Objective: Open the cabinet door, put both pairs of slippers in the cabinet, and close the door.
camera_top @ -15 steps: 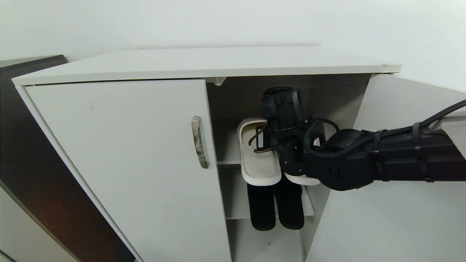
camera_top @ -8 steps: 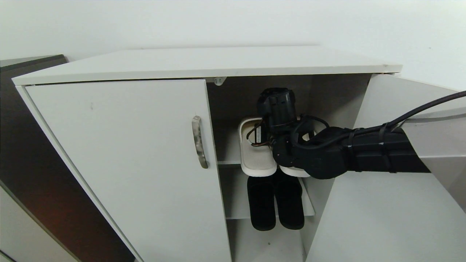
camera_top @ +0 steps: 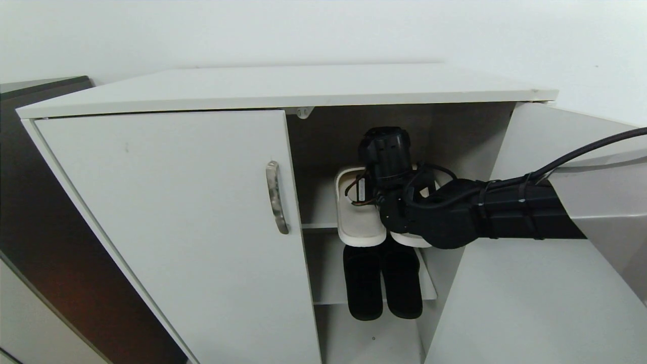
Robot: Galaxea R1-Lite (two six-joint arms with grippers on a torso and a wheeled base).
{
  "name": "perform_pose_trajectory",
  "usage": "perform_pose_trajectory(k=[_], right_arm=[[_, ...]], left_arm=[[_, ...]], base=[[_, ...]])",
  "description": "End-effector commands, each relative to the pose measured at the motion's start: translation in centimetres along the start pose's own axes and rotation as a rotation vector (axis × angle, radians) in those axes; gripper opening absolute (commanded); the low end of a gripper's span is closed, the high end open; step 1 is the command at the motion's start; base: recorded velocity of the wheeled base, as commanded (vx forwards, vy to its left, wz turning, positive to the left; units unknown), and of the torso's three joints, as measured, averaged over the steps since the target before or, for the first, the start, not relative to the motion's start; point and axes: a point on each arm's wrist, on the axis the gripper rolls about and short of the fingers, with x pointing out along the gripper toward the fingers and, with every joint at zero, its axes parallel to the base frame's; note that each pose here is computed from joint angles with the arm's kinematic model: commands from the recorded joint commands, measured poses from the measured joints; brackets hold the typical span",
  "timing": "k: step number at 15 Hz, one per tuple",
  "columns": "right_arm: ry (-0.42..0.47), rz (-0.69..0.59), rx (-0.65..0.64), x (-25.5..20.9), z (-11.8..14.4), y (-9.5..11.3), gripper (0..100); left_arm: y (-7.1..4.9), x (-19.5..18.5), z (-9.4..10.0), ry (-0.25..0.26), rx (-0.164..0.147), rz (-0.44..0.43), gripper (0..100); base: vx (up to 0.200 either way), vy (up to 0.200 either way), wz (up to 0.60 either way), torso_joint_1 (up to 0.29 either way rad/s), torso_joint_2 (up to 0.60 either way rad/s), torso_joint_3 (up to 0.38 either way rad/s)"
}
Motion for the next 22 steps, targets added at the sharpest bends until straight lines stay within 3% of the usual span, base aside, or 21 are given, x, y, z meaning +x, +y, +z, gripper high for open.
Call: perform_pose_trajectory(k=[1, 3, 4, 9, 16, 22], right_arm=[[0.0, 0.0, -0.001, 0.0, -0.1, 0.0, 0], [0.003, -0.001, -0.002, 0.0, -0.1, 0.0, 0], [0.004, -0.001, -0.003, 0.1, -0.2, 0.1, 100], [0.019, 0.007, -0.022, -1.3, -0.5, -0.3, 100], [-0.019, 0.097, -0.015, -9.3, -0.1, -2.1, 100], [-0.032, 0.243, -0.09, -15.4, -3.1, -5.2, 100]], left_arm=[[0.0, 0.0, 0.0, 0.001, -0.001, 0.001, 0], [0.0, 0.0, 0.0, 0.001, -0.001, 0.0, 0], [0.0, 0.0, 0.0, -0.001, -0.001, -0.001, 0], [0.0, 0.0, 0.0, 0.001, -0.001, 0.004, 0], [0.0, 0.0, 0.0, 0.002, -0.001, 0.004, 0], [0.0, 0.0, 0.0, 0.002, -0.001, 0.004, 0]], base=[[0.0, 0.0, 0.0, 0.0, 0.0, 0.0], [0.0, 0.0, 0.0, 0.0, 0.0, 0.0], [0.0, 0.0, 0.0, 0.0, 0.0, 0.0], [0.0, 0.0, 0.0, 0.0, 0.0, 0.0], [0.0, 0.0, 0.0, 0.0, 0.0, 0.0], [0.0, 0.0, 0.0, 0.0, 0.0, 0.0]])
